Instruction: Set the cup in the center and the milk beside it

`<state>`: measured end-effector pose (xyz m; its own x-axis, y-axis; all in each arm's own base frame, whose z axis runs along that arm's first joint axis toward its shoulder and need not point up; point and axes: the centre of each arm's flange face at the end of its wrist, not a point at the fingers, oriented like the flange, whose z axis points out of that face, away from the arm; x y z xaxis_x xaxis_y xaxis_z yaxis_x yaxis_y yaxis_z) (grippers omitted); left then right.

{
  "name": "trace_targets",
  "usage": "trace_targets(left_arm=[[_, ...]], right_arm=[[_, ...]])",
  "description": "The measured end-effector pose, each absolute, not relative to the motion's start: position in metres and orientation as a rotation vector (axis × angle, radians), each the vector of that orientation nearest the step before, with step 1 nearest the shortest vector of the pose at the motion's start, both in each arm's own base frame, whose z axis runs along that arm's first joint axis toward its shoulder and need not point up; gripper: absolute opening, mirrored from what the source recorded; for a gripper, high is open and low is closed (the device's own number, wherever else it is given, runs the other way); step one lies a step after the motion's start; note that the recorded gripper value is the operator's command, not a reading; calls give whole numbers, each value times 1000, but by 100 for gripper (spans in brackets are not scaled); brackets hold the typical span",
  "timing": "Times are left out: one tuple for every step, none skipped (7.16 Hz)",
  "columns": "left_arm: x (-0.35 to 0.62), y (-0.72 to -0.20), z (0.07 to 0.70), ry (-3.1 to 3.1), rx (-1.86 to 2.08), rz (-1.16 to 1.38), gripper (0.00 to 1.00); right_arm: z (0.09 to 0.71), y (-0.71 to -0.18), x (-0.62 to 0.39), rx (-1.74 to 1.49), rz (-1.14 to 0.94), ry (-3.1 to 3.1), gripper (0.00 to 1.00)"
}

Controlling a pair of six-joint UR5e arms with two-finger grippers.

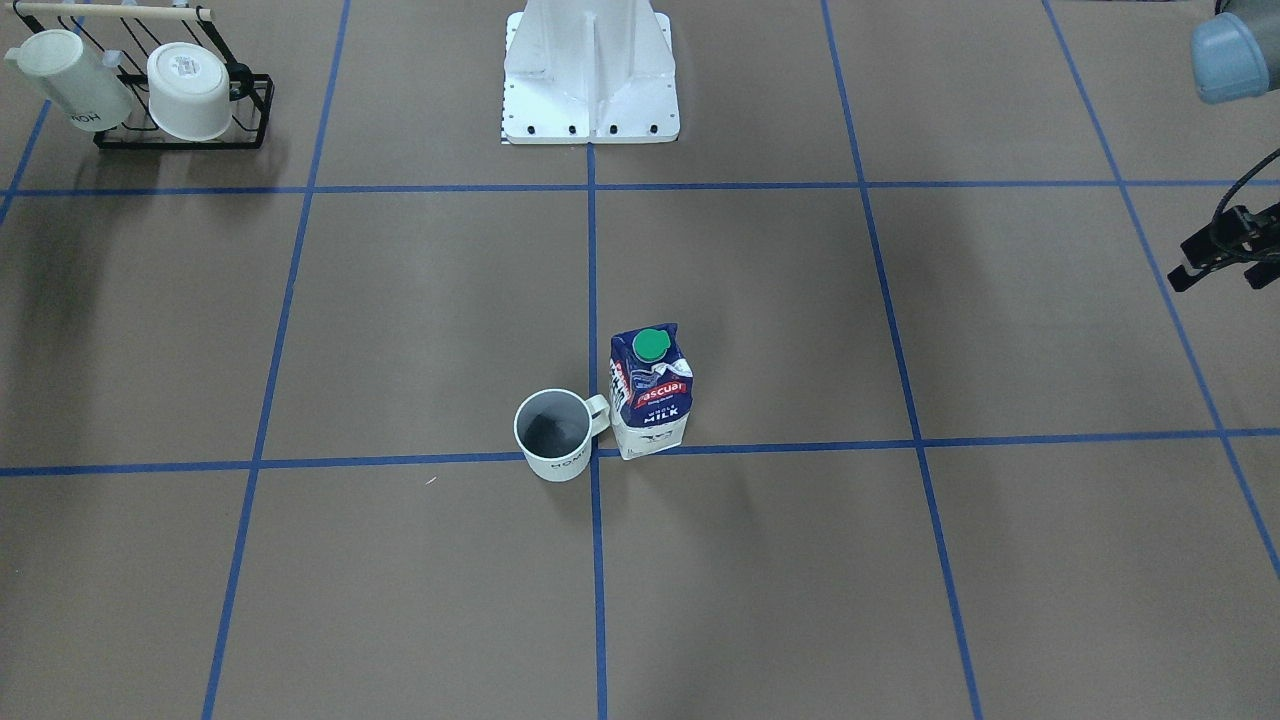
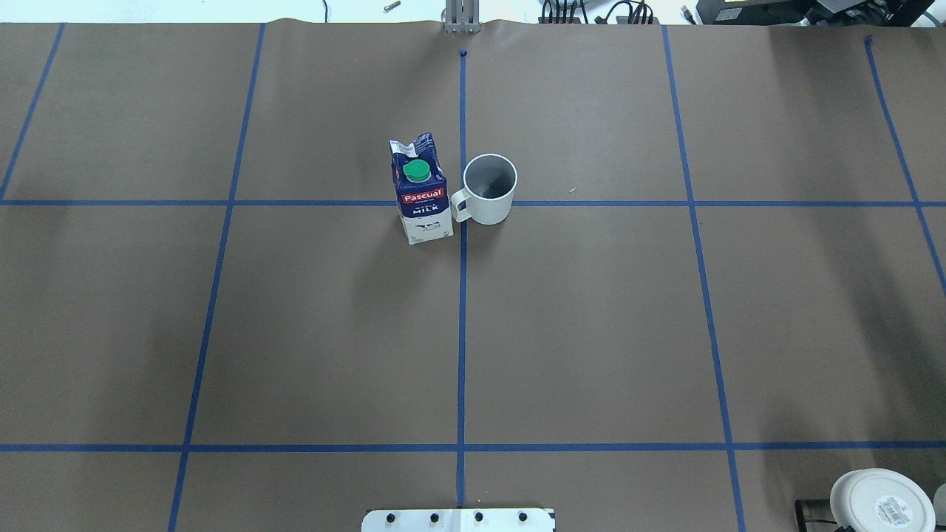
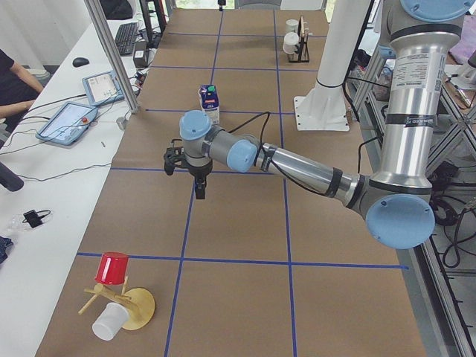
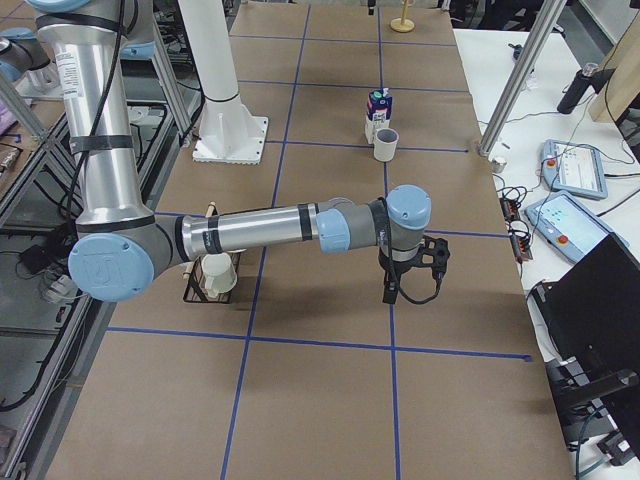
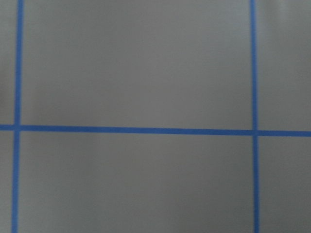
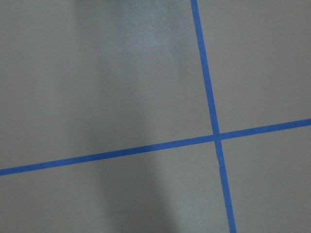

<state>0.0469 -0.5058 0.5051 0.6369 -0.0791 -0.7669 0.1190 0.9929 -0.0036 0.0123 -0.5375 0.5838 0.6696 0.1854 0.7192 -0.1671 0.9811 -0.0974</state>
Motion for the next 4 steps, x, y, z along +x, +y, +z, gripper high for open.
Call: trace_targets(left_arm=[[28, -498, 527, 864, 38, -155, 98], [7, -495, 546, 854, 39, -179, 98], [-12, -494, 565, 842, 50, -161, 98], [-32, -493, 590, 829, 58, -131, 98]], right_arm=[[599, -528, 18, -39, 199, -810, 100], [612, -518, 28, -44, 192, -810, 100], [621, -510, 37, -51, 195, -811, 100], [627, -505, 42, -60, 205, -813, 100]])
